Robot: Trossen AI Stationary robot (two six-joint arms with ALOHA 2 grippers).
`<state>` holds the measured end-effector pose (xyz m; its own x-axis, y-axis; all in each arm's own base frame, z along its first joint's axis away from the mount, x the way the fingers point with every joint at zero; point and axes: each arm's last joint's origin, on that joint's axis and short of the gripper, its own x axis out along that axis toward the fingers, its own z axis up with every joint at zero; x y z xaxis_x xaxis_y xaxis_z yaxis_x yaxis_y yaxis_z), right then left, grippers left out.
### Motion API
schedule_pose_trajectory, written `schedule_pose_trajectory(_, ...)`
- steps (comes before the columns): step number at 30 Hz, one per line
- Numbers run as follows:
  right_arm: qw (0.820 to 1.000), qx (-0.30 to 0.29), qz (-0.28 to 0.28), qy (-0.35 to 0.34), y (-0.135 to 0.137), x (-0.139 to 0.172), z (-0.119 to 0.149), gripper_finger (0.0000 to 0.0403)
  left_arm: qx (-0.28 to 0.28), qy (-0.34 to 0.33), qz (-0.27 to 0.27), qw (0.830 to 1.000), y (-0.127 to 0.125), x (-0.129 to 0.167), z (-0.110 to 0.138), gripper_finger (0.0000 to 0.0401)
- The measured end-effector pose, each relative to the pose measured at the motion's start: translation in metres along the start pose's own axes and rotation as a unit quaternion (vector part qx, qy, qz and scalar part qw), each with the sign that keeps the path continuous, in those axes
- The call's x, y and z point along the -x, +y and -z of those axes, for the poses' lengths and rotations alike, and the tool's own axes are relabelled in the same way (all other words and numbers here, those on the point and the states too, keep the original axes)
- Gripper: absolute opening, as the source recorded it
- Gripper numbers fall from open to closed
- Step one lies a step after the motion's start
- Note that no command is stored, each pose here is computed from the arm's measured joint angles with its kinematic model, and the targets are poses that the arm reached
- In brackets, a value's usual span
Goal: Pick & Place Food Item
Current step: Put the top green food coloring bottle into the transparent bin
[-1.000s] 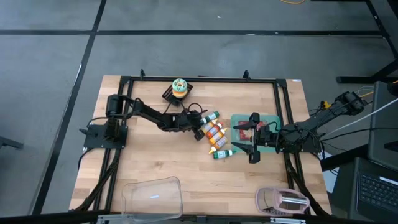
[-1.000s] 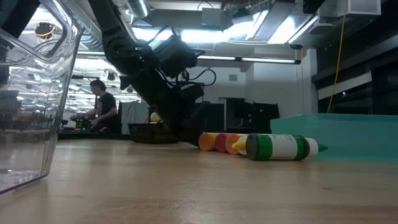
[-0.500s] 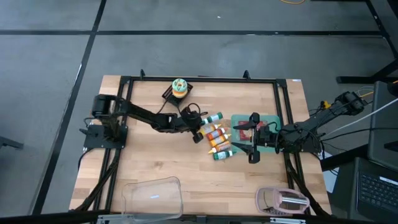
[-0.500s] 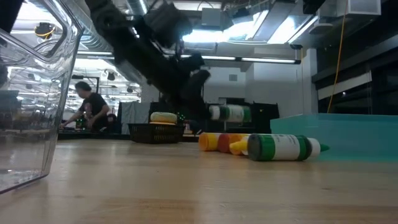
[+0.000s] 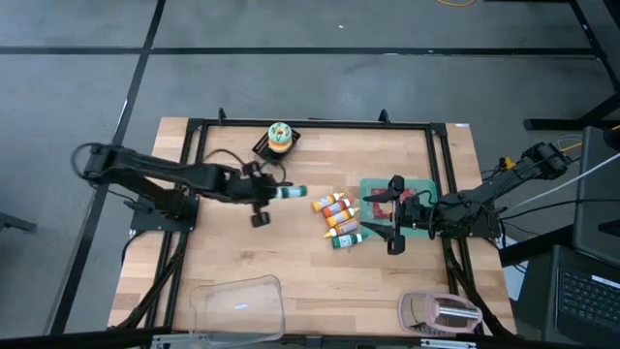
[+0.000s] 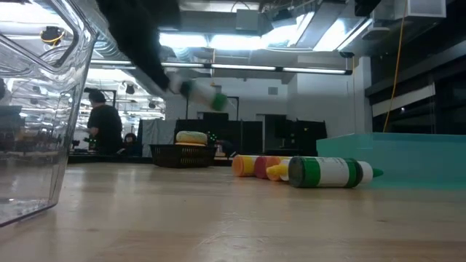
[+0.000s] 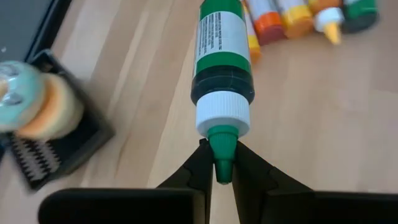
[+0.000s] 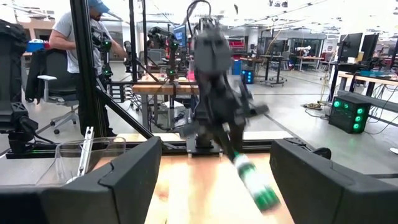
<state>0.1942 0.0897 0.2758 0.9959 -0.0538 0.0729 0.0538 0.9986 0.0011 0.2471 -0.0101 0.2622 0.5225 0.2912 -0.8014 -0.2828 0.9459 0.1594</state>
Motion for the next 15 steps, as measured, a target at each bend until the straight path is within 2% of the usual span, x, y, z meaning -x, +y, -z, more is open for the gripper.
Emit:
schedule_pose_trajectory(5, 1.0, 0.0, 0.0, 0.0, 0.0, 0.0, 0.0, 0.0295, -0.005, 0.059, 0.028, 0.998, 0.007, 0.059, -0.008, 0.0032)
schedule_pose_trajectory(8, 1.0, 0.0, 0.0, 0.0, 0.0, 0.0, 0.0, 0.0295, -0.01, 0.116, 0.049, 0.992, 0.008, 0.087, -0.012, 0.0032)
schedule_pose_trajectory(13, 1.0, 0.0, 0.0, 0.0, 0.0, 0.0, 0.0, 0.0295, -0.026, 0.216, 0.048, 0.975, -0.004, 0.108, -0.019, 0.0032)
schedule_pose_trajectory(15, 1.0, -0.002, 0.0, 0.002, 0.0, 0.0, 0.0, 0.0295, -0.027, 0.22, 0.089, 0.971, -0.015, 0.107, -0.025, 0.0032)
